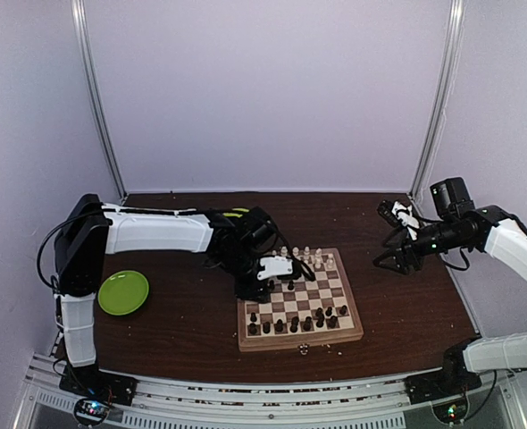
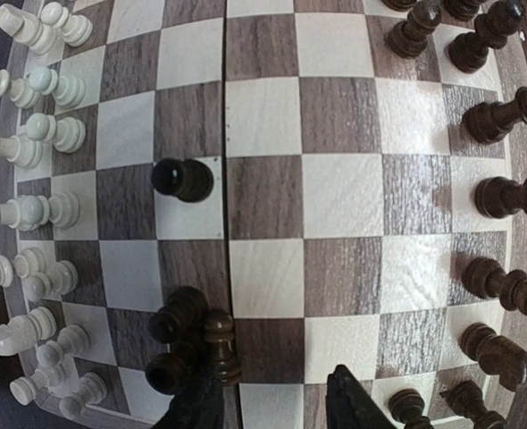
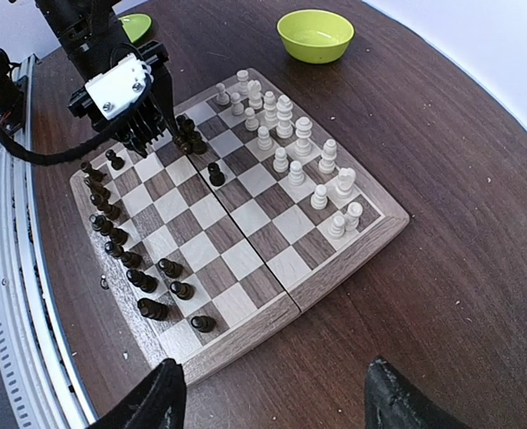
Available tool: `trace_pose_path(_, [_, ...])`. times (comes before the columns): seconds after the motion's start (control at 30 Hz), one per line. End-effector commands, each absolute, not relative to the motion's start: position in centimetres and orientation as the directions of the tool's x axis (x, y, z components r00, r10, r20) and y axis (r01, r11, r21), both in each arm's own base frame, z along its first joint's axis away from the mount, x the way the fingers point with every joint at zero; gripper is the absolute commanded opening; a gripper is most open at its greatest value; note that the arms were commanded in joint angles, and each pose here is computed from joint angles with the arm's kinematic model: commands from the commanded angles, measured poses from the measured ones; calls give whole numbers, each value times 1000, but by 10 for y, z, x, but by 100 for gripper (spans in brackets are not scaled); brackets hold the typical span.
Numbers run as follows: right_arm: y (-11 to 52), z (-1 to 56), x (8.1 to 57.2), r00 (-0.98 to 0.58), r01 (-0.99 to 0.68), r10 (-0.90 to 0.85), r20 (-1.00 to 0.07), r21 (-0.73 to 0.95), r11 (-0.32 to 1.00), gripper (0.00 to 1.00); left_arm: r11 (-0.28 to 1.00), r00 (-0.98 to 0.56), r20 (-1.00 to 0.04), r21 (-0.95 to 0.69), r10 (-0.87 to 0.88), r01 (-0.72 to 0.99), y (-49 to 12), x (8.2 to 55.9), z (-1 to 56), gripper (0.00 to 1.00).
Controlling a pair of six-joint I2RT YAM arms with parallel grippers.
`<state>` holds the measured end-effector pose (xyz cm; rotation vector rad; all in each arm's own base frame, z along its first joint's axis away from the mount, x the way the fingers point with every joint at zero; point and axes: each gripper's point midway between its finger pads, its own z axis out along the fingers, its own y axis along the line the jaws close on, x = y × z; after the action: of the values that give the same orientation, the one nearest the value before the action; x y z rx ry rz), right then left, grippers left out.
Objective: Set up the chess pieces on the board
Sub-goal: Pick up the pawn from the chessboard.
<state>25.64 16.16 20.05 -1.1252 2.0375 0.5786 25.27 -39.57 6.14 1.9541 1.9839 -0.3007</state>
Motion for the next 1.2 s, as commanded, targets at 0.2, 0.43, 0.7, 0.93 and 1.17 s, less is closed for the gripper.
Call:
trace_pose_path(0.2, [165,208,256,-338,-867,-531,-777,38,496,68,26,19,-396,108,918,994,-405,262,60,41])
trace_pose_path(0.43, [167,206,254,-336,-873,-541,-771,39,486,68,18,23,-383,101,924,995,-405,259,53,41])
trace_pose_path(0.7, [167,204,254,-337,-875,-549,-764,40,482,68,21,24,-380,113,925,993,-407,261,52,41])
trace_pose_path(0.93, [168,202,253,-346,-878,-559,-754,50,476,67,12,31,-382,110,924,994,-408,258,51,40])
trace_pose_path(1.17, [169,199,253,-352,-881,-565,-746,59,470,67,-13,51,-426,91,903,996,-413,246,68,40])
